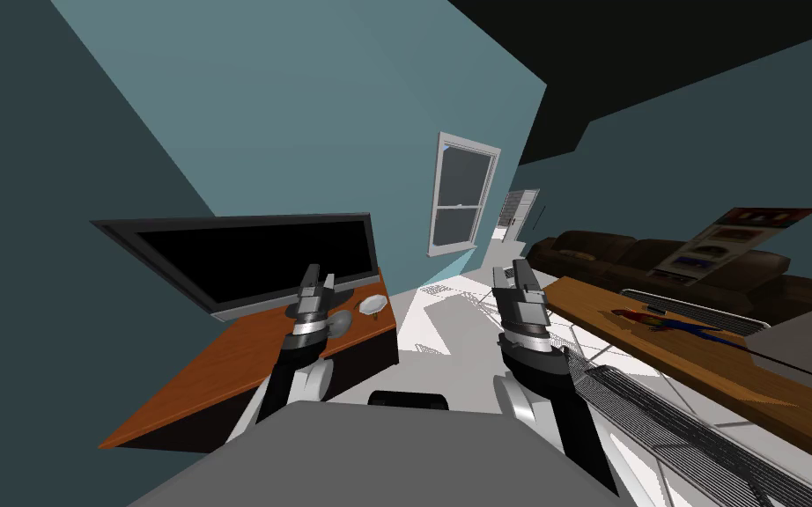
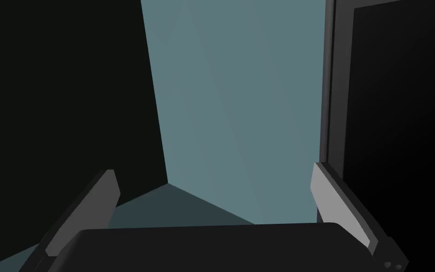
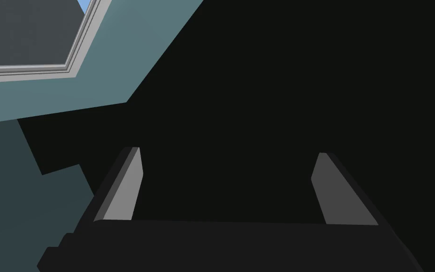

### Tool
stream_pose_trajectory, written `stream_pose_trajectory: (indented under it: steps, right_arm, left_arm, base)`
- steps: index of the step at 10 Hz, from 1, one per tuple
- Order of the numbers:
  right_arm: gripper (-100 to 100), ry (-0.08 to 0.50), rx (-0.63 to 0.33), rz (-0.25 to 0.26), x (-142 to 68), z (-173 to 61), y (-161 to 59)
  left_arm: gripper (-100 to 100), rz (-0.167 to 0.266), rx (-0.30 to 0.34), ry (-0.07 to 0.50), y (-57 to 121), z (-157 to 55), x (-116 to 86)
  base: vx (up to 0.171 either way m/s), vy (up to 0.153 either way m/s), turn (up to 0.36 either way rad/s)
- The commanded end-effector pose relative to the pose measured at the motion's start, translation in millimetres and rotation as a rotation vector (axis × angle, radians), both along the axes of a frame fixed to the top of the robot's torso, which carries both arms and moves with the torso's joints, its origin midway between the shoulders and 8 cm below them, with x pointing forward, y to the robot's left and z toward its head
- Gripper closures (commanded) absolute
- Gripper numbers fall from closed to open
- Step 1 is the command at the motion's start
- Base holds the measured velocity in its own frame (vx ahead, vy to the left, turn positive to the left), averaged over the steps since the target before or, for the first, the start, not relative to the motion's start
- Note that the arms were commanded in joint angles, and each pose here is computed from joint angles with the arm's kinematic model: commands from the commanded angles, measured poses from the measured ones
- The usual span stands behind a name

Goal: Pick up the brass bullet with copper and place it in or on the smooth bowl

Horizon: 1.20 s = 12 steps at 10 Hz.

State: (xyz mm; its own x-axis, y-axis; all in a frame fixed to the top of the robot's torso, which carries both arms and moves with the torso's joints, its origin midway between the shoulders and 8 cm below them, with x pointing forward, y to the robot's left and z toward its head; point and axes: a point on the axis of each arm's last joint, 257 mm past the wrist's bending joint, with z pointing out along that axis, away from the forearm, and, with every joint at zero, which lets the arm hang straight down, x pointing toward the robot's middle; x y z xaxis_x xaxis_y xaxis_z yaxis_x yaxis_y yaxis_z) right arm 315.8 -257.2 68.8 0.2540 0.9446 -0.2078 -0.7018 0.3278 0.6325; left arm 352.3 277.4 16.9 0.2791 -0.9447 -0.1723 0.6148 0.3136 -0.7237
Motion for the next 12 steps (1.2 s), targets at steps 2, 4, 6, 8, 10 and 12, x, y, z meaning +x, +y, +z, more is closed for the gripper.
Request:
stream_pose_trajectory:
  steps: [2, 4, 6, 8, 10, 12]
  right_arm:
    - [0, 0.000, 0.000, 0.000, 0.0, 0.0, 0.0]
    - [0, 0.000, 0.000, 0.000, 0.0, 0.0, 0.0]
    - [0, 0.000, 0.000, 0.000, 0.0, 0.0, 0.0]
    - [0, 0.000, 0.000, 0.000, 0.0, 0.0, 0.0]
    - [0, 0.000, 0.000, 0.000, 0.0, 0.0, 0.0]
    - [0, 0.000, 0.000, 0.000, 0.0, 0.0, 0.0]
  left_arm:
    - [-100, -0.028, 0.052, 0.044, -6.0, -13.4, 10.0]
    - [-100, -0.050, 0.101, 0.104, -10.1, -33.5, 23.0]
    - [-100, -0.066, 0.149, 0.181, -11.9, -61.4, 38.8]
    - [-100, -0.071, 0.173, 0.225, -11.6, -78.0, 47.2]
    - [-100, -0.076, 0.225, 0.311, -9.6, -109.4, 62.8]
    - [-100, -0.075, 0.251, 0.362, -6.7, -129.3, 70.9]
  base:
    - [0.002, -0.024, 0.005]
    - [-0.001, -0.056, 0.011]
    - [0.004, -0.072, 0.014]
    - [0.016, -0.088, 0.015]
    - [0.003, -0.076, 0.010]
    - [0.015, -0.061, 0.014]
